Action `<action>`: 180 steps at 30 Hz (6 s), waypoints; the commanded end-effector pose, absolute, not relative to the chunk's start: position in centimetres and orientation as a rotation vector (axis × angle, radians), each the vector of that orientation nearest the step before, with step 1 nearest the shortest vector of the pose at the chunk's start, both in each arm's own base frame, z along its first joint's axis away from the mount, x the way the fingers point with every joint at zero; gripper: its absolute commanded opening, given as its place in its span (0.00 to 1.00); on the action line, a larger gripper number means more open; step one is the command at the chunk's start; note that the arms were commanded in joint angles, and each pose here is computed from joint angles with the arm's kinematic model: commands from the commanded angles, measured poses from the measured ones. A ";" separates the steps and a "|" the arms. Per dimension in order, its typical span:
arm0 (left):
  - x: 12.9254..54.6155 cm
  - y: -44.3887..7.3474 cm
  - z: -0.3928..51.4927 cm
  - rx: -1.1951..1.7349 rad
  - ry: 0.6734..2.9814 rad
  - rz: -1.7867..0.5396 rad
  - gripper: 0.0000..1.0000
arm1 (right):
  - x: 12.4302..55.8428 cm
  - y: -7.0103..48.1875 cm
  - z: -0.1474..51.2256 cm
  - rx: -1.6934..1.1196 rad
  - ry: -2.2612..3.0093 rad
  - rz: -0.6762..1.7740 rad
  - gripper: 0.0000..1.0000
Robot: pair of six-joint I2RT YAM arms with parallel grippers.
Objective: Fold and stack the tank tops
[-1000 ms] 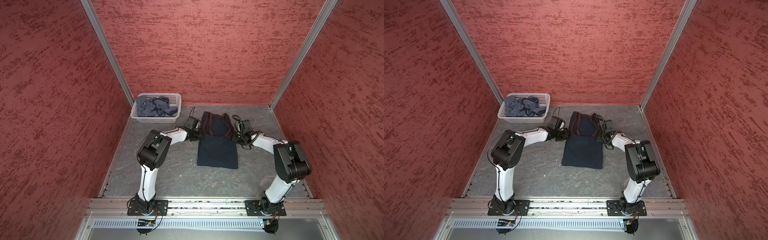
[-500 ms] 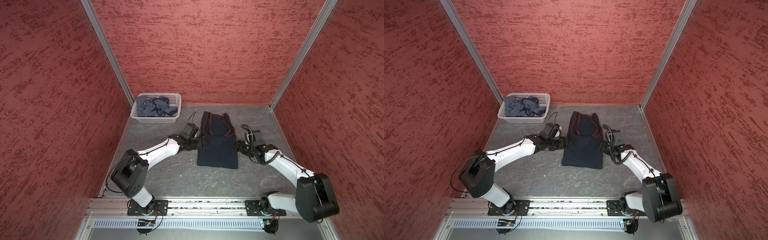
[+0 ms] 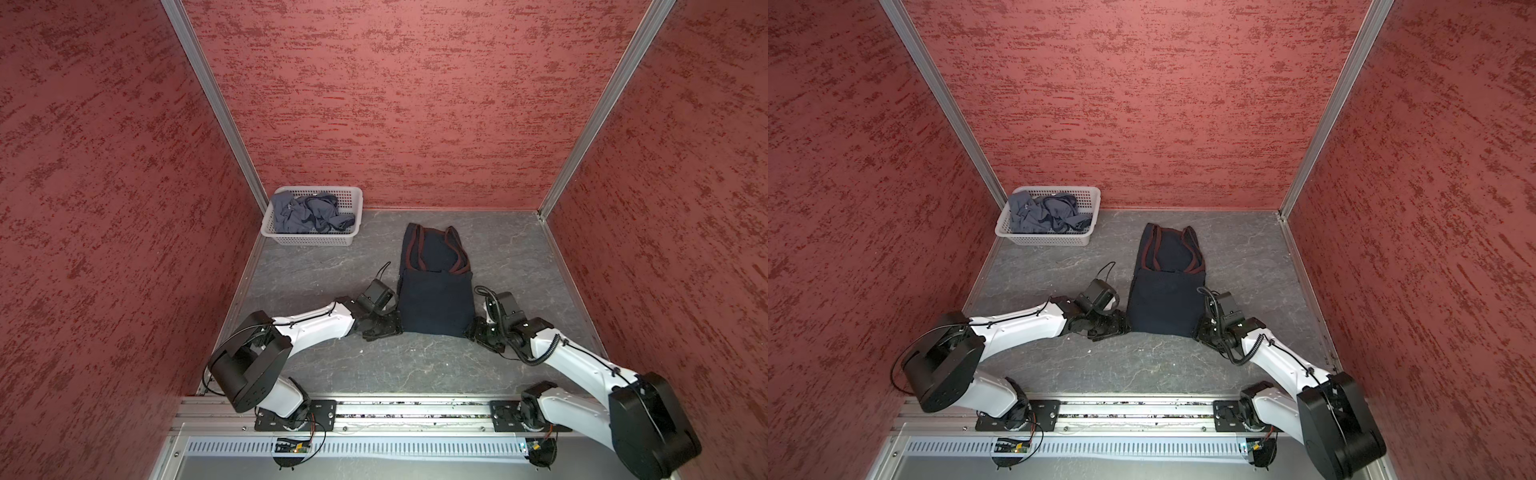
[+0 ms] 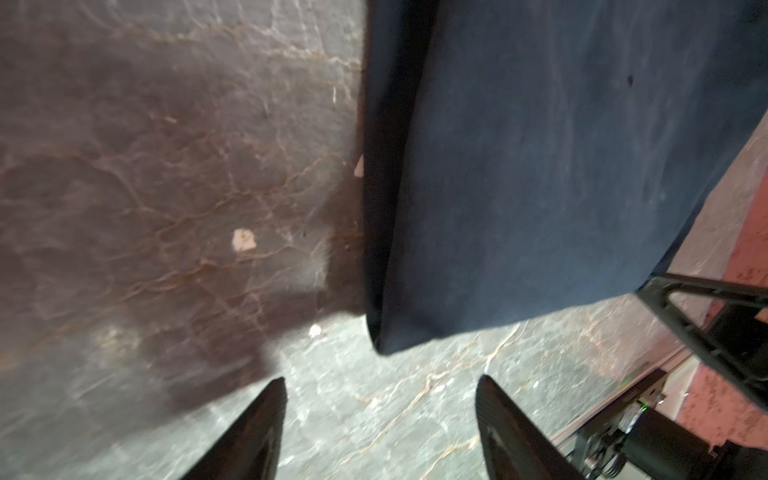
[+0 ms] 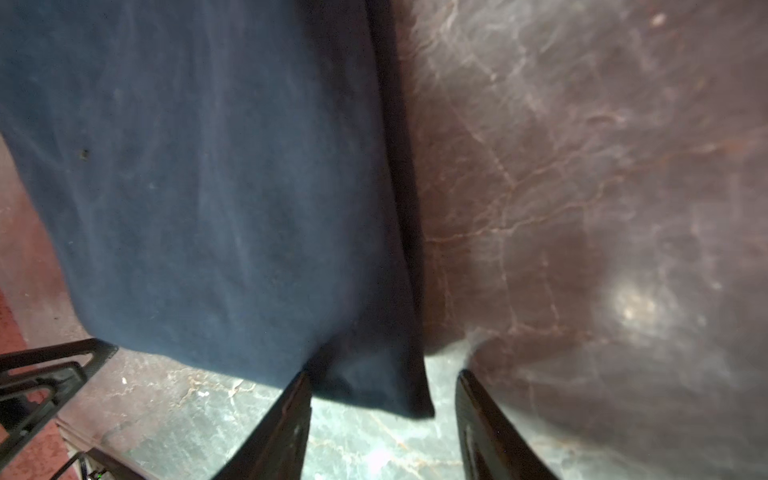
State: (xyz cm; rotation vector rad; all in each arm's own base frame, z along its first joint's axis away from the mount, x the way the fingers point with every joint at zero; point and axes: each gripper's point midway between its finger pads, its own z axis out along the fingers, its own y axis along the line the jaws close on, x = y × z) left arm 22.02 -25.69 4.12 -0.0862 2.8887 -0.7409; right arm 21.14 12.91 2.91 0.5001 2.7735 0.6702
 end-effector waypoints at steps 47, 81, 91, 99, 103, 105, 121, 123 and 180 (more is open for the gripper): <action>36.6 -30.1 21.0 -0.187 2.435 -1.080 0.04 | 39.4 14.3 22.0 0.197 2.327 0.594 0.02; 51.6 -30.2 14.1 -0.078 2.481 -0.774 0.69 | 53.7 11.1 15.0 0.195 2.352 0.379 0.50; 53.3 -32.1 7.9 -0.083 2.559 -0.787 0.66 | 55.0 11.9 9.5 0.201 2.461 0.339 0.55; 54.2 -32.9 5.6 -0.076 2.579 -0.791 0.70 | 56.1 8.5 5.8 0.288 2.540 0.177 0.62; 54.0 -33.3 8.0 -0.049 2.559 -0.811 0.74 | 56.9 6.3 6.2 0.314 2.533 0.134 0.61; 53.7 -32.9 10.4 -0.047 2.532 -0.799 0.80 | 57.0 5.9 7.8 0.297 2.510 0.102 0.62; 42.6 -17.2 16.5 -0.342 2.376 -0.606 0.98 | 46.1 18.5 7.7 -0.009 2.634 0.147 0.89; 41.5 -16.1 15.8 -0.367 2.370 -0.594 0.99 | 45.7 19.0 6.2 -0.023 2.673 0.136 0.89; 61.7 4.6 14.6 -0.770 2.245 -0.244 1.00 | 38.9 12.0 19.9 0.119 2.301 0.513 0.94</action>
